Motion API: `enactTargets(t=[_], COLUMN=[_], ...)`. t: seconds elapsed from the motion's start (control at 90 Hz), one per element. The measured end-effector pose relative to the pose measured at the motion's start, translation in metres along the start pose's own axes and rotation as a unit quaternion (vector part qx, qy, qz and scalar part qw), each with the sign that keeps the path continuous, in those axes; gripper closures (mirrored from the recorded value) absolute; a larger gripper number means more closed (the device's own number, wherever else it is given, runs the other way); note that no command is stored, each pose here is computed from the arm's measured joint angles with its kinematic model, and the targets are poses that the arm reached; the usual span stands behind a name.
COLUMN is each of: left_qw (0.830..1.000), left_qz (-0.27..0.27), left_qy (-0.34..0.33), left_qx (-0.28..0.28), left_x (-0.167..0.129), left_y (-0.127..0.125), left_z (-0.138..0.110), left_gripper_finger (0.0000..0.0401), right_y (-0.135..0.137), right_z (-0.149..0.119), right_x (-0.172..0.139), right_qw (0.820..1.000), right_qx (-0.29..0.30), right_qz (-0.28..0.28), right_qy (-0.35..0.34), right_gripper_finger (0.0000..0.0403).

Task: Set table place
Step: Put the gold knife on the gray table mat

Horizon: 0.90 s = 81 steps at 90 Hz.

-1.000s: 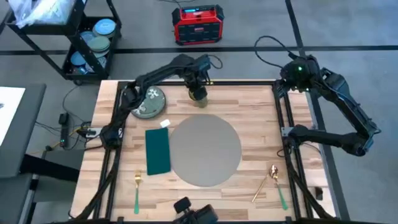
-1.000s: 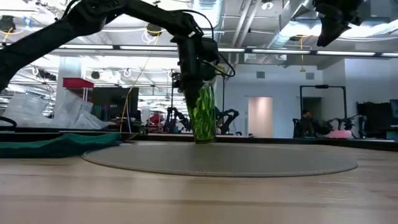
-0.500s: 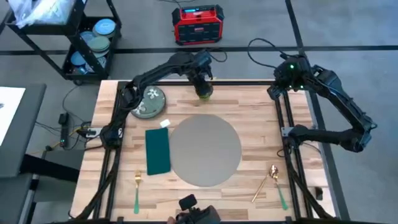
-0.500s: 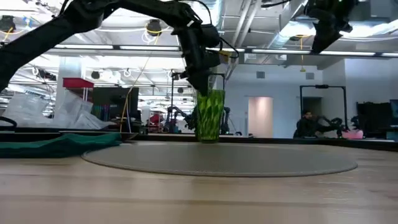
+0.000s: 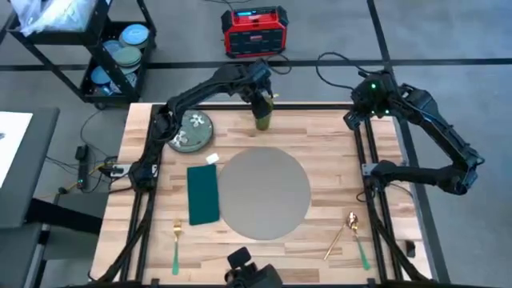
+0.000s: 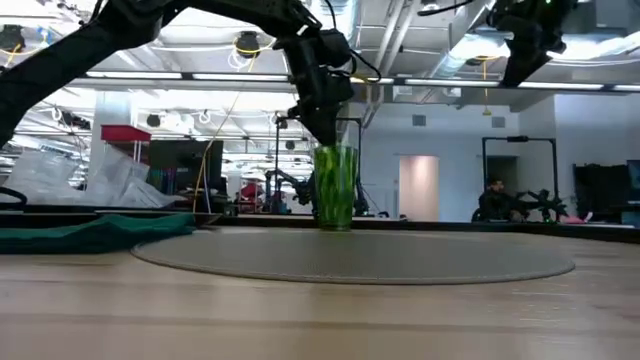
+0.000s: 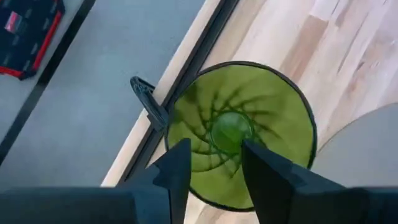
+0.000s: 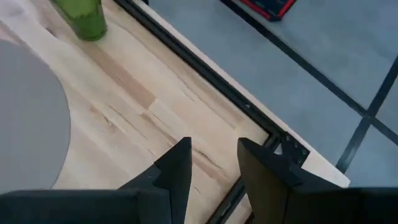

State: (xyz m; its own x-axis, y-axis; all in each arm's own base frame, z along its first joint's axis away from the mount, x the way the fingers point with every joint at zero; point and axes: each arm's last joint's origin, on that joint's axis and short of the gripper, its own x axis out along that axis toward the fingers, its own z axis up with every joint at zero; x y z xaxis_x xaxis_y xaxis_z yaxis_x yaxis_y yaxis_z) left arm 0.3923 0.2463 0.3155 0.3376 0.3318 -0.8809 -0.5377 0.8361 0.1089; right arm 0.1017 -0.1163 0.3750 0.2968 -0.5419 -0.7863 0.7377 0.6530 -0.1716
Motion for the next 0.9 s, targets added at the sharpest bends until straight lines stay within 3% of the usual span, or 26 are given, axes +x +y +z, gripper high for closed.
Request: enactTargets(t=[0.144,0.378,0.544,0.7,0.9], left_qw=[1.000,0.999,0.995,0.991,0.989], left_qz=[-0.006,-0.028,-0.041,-0.056,-0.071], left_qy=[0.020,-0.019,-0.074,-0.086,-0.088], left_qx=[-0.015,0.012,0.059,0.085,0.099], left_x=[-0.024,-0.121,-0.189,-0.224,-0.246], left_y=[-0.001,-0.025,-0.045,-0.057,-0.071], left_z=[-0.008,-0.032,-0.057,-0.080,-0.099], left_gripper_finger=[0.0278,0.0278,0.0278,0.0278,0.0278], right_y=[0.007,0.035,0.059,0.104,0.177], right_z=[-0.017,-0.087,-0.119,-0.114,-0.131], right_x=[-0.006,-0.006,0.011,0.021,0.034], right_qw=[0.996,0.979,0.953,0.936,0.927], right_qx=[0.011,0.042,0.050,-0.010,-0.154], right_qz=[0.081,0.195,0.275,0.326,0.288], right_qy=[0.043,0.047,0.115,0.132,0.183], right_gripper_finger=[0.0285,0.0285,0.0285,0.0285,0.0294])
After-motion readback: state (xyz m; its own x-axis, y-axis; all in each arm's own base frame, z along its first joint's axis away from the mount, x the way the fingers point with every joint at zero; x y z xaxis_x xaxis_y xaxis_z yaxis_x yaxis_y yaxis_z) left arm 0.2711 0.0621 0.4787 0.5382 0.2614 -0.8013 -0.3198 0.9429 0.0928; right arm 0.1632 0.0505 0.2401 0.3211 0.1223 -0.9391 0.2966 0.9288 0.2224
